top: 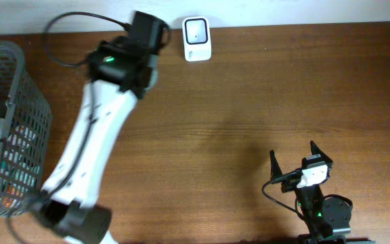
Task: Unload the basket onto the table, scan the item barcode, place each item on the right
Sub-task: 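Hold the jar's barcode in front of the white scanner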
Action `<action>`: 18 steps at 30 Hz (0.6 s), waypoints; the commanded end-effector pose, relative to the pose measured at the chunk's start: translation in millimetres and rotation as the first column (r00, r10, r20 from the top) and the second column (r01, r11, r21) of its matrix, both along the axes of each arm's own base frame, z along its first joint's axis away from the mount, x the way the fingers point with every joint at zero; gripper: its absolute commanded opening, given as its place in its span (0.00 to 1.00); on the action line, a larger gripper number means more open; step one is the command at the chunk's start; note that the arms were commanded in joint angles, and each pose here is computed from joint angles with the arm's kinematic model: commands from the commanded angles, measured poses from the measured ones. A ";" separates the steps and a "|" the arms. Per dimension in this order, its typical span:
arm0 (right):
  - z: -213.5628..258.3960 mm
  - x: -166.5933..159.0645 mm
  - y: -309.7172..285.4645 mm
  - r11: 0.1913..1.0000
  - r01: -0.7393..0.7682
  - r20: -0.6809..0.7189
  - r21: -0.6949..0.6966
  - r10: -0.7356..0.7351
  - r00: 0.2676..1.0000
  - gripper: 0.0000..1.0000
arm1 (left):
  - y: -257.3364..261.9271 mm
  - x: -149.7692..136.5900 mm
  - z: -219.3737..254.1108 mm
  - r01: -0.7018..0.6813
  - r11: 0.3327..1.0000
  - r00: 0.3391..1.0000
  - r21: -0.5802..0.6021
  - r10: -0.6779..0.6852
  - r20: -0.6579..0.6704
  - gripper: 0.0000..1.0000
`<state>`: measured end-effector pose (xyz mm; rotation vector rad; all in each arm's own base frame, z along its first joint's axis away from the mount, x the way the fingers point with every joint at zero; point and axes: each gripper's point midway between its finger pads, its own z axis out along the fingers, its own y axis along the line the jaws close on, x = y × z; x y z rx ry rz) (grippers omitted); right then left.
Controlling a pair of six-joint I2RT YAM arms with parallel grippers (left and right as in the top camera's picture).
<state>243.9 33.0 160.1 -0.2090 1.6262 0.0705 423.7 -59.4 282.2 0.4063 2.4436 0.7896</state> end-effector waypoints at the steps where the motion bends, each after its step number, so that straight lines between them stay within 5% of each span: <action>1: -3.4 0.3 -1.3 1.000 0.007 -0.004 -0.010 -0.007 1.000 0.98 | -11.9 15.2 -36.1 -0.096 0.982 0.995 0.160 0.095 0.014 0.75; 5: -3.4 0.3 -1.3 1.000 0.007 -0.004 -0.010 -0.007 1.000 0.98 | -35.1 26.0 -101.6 -0.136 0.976 0.989 0.168 0.144 -0.041 0.76; 18: -3.4 0.3 -1.3 1.000 0.007 -0.004 -0.010 -0.007 1.000 0.98 | -60.9 29.1 -203.4 -0.182 0.975 0.967 0.128 0.200 -0.155 0.75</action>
